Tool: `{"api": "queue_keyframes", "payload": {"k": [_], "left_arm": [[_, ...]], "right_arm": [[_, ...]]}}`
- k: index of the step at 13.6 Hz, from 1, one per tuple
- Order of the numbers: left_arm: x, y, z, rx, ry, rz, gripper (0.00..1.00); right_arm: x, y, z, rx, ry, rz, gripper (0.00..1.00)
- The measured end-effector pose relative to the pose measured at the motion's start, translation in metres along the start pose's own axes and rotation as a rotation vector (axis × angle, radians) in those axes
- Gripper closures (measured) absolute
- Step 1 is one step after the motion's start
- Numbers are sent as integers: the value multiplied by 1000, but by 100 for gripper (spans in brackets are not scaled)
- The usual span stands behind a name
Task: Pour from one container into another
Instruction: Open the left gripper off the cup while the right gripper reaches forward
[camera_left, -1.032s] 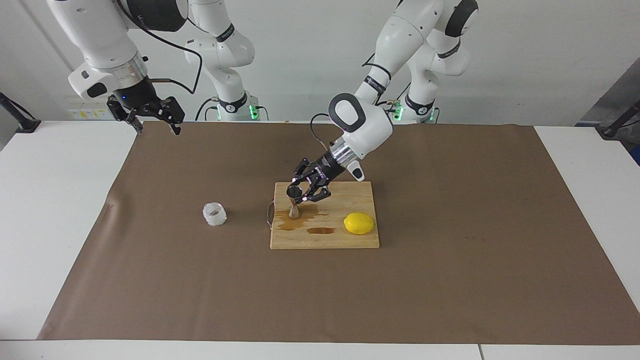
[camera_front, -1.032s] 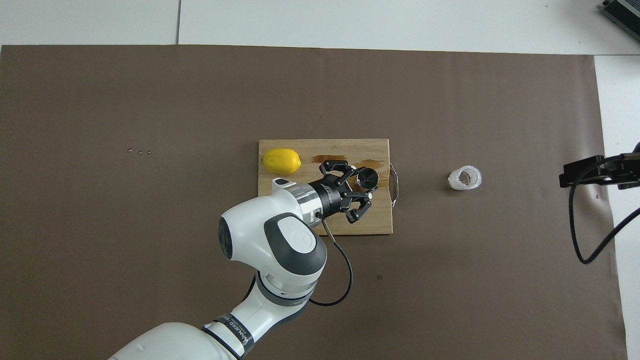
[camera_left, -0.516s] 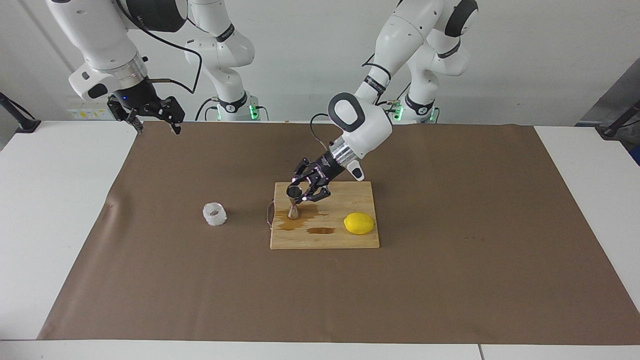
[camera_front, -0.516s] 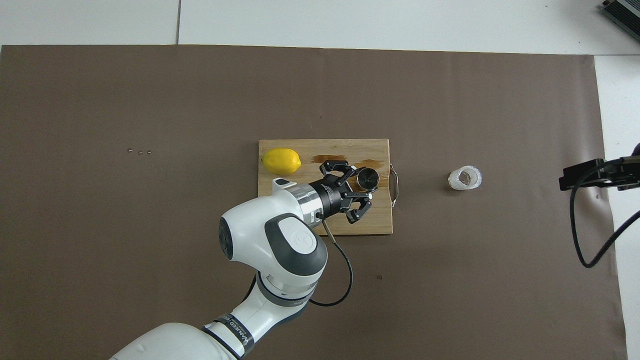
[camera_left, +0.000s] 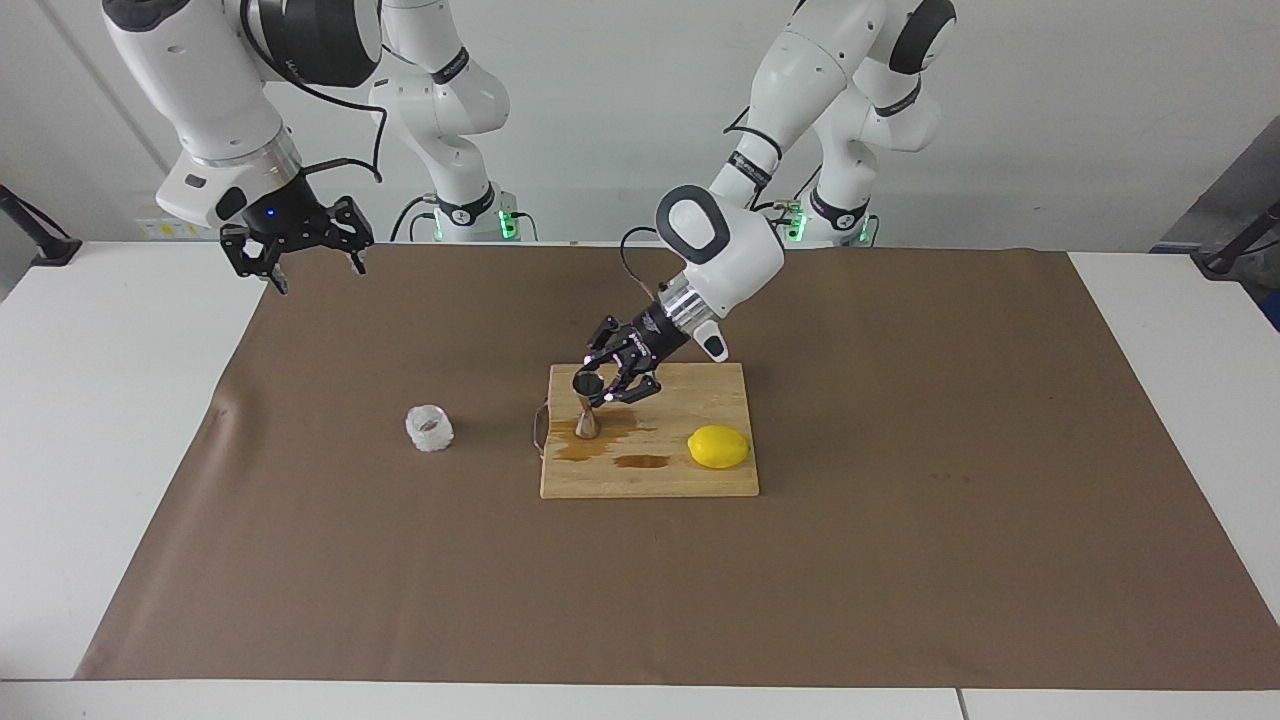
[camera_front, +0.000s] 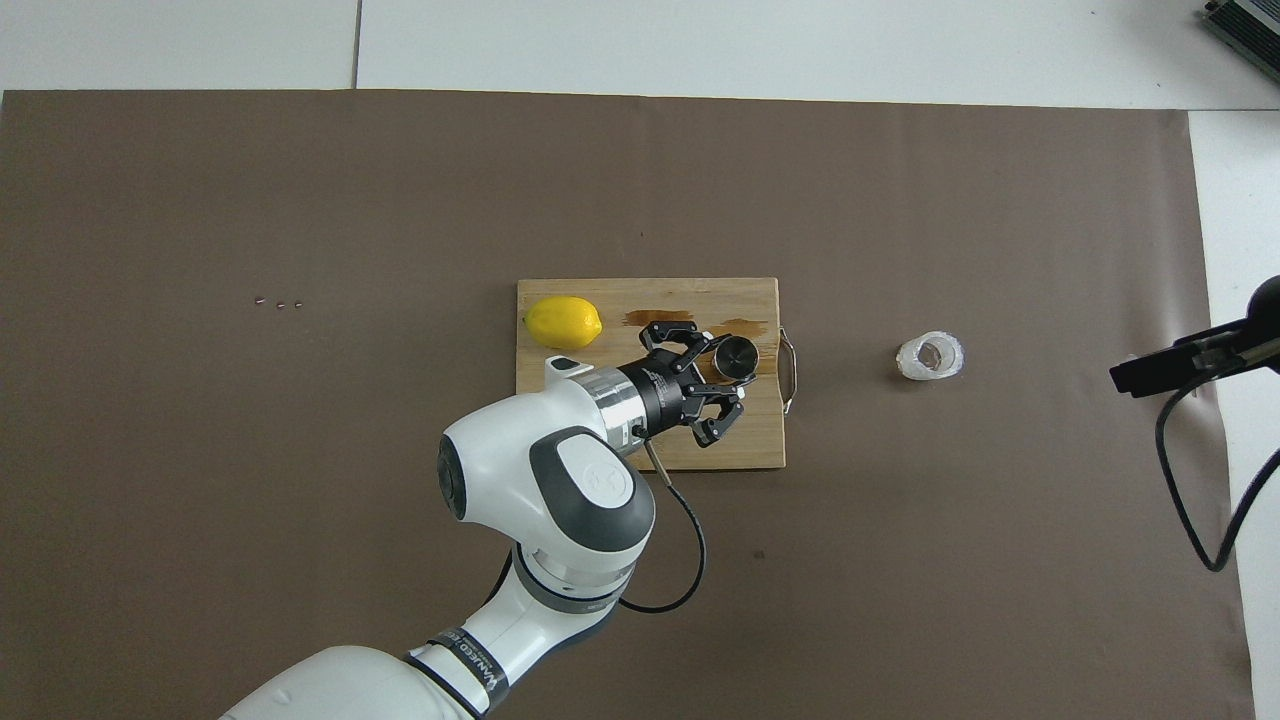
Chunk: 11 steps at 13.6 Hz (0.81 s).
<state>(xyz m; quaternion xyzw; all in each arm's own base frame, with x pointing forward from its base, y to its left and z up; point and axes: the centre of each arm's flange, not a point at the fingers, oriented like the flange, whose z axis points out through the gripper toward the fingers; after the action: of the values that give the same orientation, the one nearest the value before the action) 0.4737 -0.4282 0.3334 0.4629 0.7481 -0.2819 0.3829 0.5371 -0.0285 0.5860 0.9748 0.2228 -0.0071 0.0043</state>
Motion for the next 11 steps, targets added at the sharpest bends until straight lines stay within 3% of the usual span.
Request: {"api": "queue_keyframes", "payload": {"k": [5, 8, 9, 11], "left_arm": [[-1, 0, 0, 0, -1, 0, 44], [-1, 0, 0, -1, -3, 1, 30], [-2, 0, 0, -1, -3, 1, 30], [-3, 1, 0, 0, -2, 16, 17]], "right_arm": [[-2, 15, 22, -19, 27, -259, 0], [-7, 24, 37, -16, 22, -296, 0], [-8, 25, 40, -15, 21, -303, 0], [-8, 24, 46, -3, 22, -331, 0]]}}
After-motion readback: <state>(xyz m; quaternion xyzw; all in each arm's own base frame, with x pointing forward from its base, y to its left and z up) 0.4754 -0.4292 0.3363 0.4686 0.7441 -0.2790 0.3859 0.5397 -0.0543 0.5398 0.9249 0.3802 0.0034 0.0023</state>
